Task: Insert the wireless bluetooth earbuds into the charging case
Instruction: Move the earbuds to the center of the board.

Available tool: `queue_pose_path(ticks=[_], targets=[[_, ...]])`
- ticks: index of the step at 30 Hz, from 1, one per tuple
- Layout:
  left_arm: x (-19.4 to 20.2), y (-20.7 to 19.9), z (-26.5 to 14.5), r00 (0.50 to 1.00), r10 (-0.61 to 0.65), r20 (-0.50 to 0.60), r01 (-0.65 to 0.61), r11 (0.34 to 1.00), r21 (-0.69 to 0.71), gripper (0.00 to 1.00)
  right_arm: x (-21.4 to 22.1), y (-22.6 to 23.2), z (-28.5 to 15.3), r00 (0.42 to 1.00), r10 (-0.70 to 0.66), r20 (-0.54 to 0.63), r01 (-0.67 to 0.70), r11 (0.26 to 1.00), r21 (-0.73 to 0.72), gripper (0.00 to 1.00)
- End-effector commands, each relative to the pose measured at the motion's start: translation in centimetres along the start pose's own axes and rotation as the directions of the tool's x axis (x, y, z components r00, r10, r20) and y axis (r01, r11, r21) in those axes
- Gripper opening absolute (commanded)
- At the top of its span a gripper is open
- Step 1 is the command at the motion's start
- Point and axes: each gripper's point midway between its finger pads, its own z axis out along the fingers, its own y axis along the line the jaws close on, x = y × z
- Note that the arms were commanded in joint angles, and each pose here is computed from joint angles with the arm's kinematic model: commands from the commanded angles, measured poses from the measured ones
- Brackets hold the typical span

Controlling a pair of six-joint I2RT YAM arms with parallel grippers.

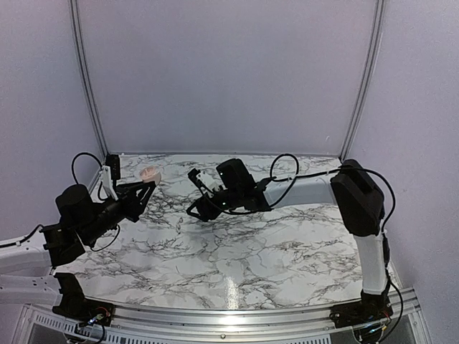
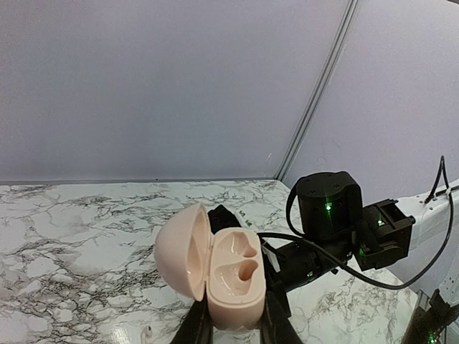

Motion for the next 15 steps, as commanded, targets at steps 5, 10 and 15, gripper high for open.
queue_pose_path(ticks=[5, 10, 15], targets=[[-0.3, 0.5, 0.0, 1.000, -0.015, 0.001, 0.015, 1.000, -0.015, 0.00, 1.0, -0.7, 4.0, 0.997, -0.012, -0.079, 0.013, 1.000, 0.018, 0.61], [-0.2, 0.5, 0.0, 1.000, -0.013, 0.000, 0.013, 1.000, -0.014, 0.00, 1.7, -0.6, 5.8, 0.993, -0.040, -0.114, 0.043, 0.999, 0.028, 0.62], [0.2, 0.5, 0.2, 1.000, -0.010, -0.016, 0.010, 1.000, -0.013, 0.00, 2.4, -0.6, 7.2, 0.988, -0.055, -0.146, 0.061, 0.997, 0.039, 0.62]])
